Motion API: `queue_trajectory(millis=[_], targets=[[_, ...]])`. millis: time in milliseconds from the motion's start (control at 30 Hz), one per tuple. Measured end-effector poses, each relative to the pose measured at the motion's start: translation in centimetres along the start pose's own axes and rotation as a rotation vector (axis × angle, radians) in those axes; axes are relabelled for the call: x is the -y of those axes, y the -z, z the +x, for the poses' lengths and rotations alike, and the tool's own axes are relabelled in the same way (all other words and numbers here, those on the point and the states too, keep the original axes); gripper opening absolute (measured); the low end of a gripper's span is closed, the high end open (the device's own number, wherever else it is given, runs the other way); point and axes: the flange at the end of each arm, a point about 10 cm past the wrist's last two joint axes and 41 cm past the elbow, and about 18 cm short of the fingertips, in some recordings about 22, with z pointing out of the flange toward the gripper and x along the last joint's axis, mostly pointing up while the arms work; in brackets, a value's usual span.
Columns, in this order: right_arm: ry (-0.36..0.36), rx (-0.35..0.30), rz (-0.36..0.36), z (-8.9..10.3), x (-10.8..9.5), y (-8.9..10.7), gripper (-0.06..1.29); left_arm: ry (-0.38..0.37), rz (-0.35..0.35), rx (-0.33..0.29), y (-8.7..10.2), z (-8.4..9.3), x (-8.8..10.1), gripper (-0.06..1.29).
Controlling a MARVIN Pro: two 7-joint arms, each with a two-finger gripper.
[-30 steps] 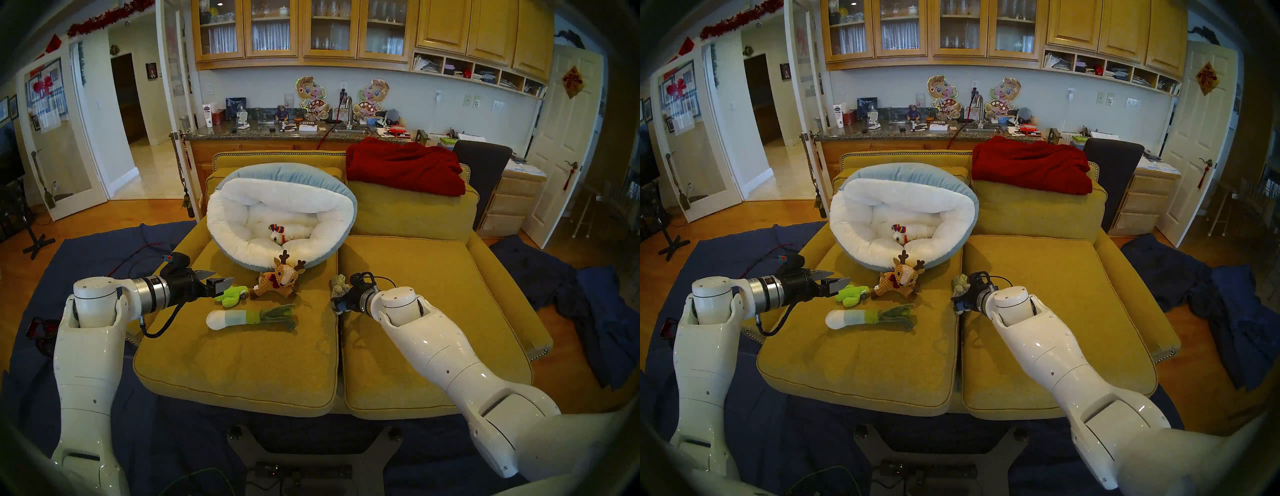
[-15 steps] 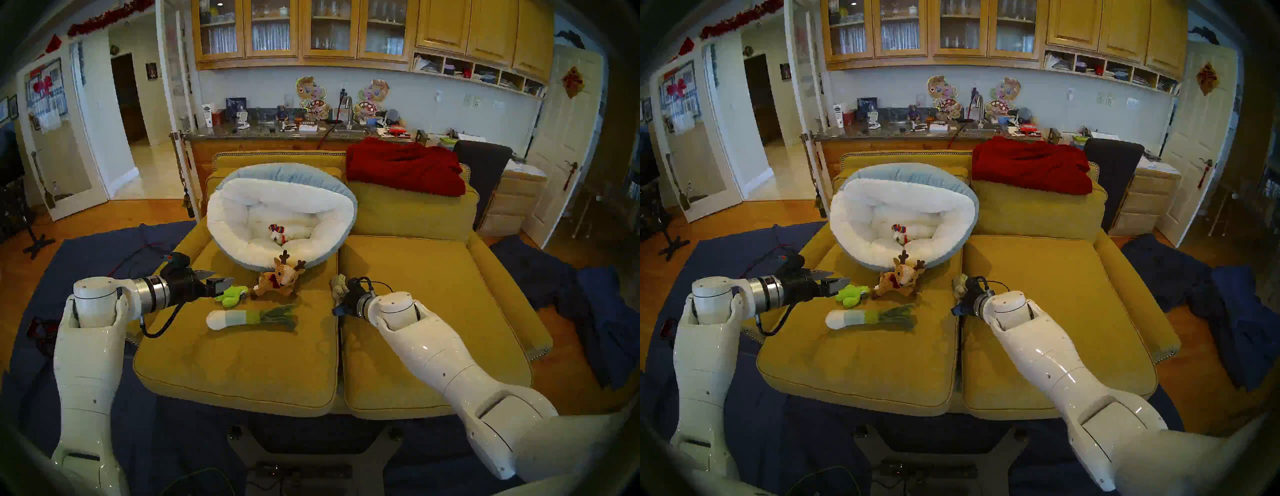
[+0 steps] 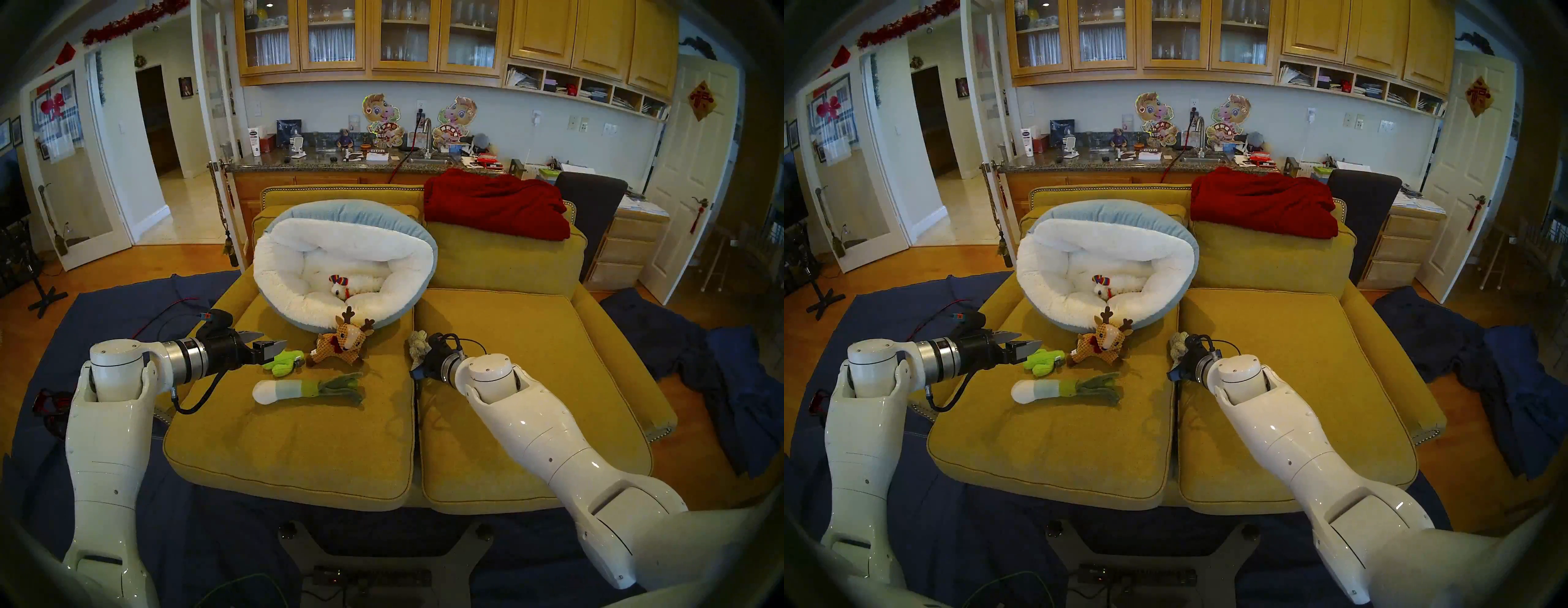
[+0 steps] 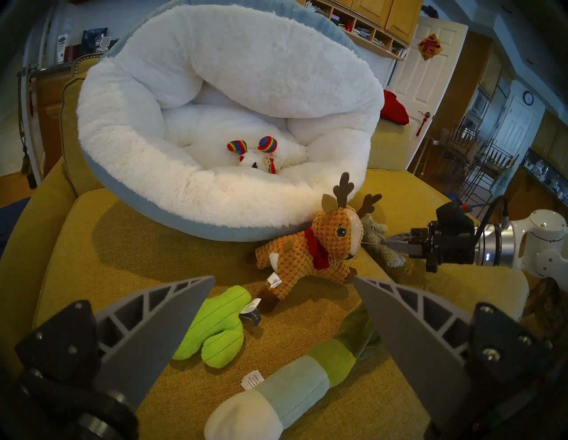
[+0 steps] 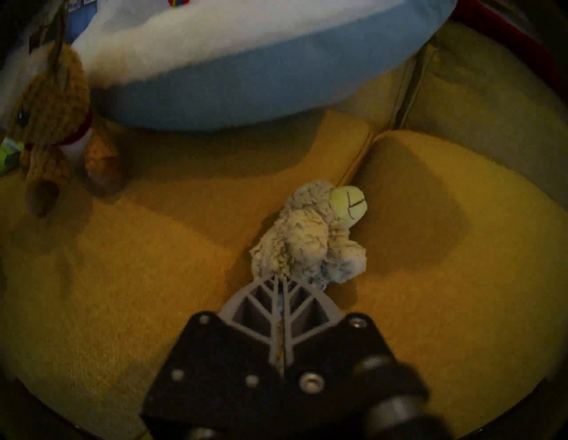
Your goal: Put toys into dog bed
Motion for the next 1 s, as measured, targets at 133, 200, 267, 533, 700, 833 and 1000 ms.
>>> queue_trajectory(millis=[133, 200, 267, 533, 700, 833, 1000], targets=[[0.019, -0.061, -0.016, 2.1, -1.0, 0.6, -0.04, 0.000, 0.000, 0.000, 0.0, 0.0, 0.0, 1.24], [0.029, -0.094, -0.022, 3.3, -1.4, 1.0, -0.04, 0.000, 0.000, 0.000, 0.0, 0.0, 0.0, 1.23], [0.040, -0.124, -0.024, 4.4, -1.8, 1.3, -0.04, 0.000, 0.000, 0.001, 0.0, 0.0, 0.0, 1.24], [0.095, -0.245, -0.010, 9.1, -2.3, 2.9, -0.04, 0.000, 0.000, 0.001, 0.0, 0.0, 0.0, 1.24], [0.130, -0.320, 0.004, 12.2, -2.3, 4.1, -0.04, 0.000, 0.000, 0.001, 0.0, 0.0, 0.0, 1.23], [0.153, -0.365, 0.022, 14.1, -2.0, 5.0, -0.04, 0.001, 0.000, 0.001, 0.0, 0.0, 0.0, 1.24], [0.160, -0.379, 0.049, 15.3, -1.2, 5.9, -0.04, 0.000, 0.000, 0.001, 0.0, 0.0, 0.0, 1.24]])
